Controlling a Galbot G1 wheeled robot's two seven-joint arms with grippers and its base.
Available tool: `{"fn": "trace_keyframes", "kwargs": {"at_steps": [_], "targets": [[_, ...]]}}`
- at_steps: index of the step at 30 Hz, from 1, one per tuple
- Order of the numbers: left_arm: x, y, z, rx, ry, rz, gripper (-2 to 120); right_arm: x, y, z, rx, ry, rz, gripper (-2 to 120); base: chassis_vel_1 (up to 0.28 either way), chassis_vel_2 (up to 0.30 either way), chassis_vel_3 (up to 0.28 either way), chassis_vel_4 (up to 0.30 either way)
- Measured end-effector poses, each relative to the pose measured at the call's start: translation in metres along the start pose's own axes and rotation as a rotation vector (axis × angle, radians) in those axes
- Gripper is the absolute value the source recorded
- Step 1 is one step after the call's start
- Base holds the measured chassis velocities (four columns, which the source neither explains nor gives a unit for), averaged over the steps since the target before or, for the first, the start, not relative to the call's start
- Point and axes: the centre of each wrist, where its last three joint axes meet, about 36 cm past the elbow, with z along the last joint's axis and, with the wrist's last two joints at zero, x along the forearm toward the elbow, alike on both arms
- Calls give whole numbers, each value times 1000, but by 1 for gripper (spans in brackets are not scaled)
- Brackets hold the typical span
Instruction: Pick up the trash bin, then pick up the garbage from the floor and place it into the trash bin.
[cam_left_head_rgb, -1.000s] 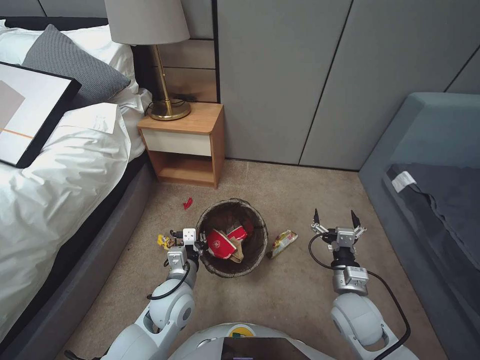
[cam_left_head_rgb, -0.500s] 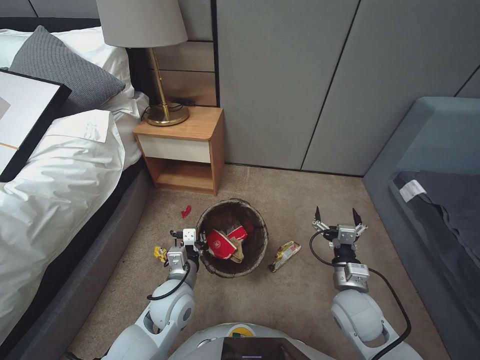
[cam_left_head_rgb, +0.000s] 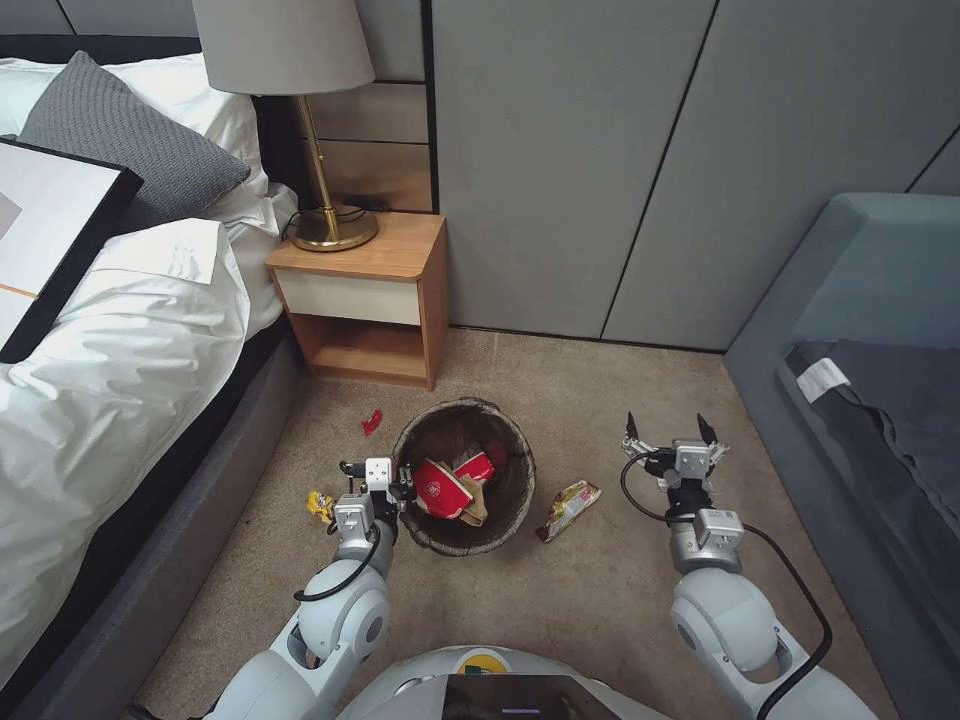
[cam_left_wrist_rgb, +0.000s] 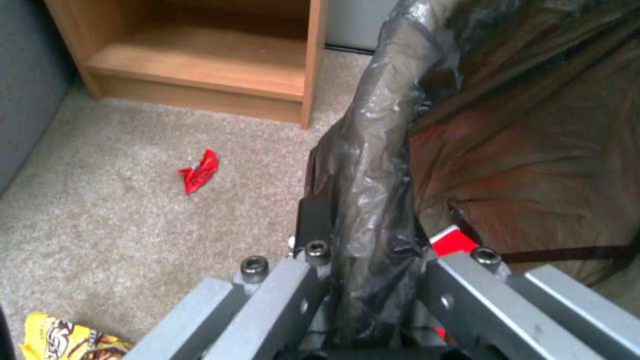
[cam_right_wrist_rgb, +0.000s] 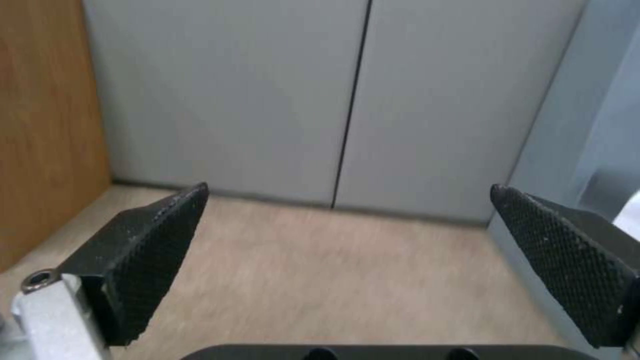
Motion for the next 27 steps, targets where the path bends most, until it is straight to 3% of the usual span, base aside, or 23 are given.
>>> {"fn": "trace_keyframes", "kwargs": {"at_steps": [12,15,22,27], "targets": [[2,2,-2,-11,-2,1,2,-25,6,9,-103,306,-88,100,0,0,0,0],[2,3,-2,-13,-2,1,2,-41,8,13,-182,435,-114,100,0,0,0,0],[2,4,-3,-13,-1,-2,2,-72,22,21,-265,547,-119,100,0,0,0,0],[1,5,-4,-10,-6,-8,2,-94,34,35,-267,578,-108,100,0,0,0,0]]}}
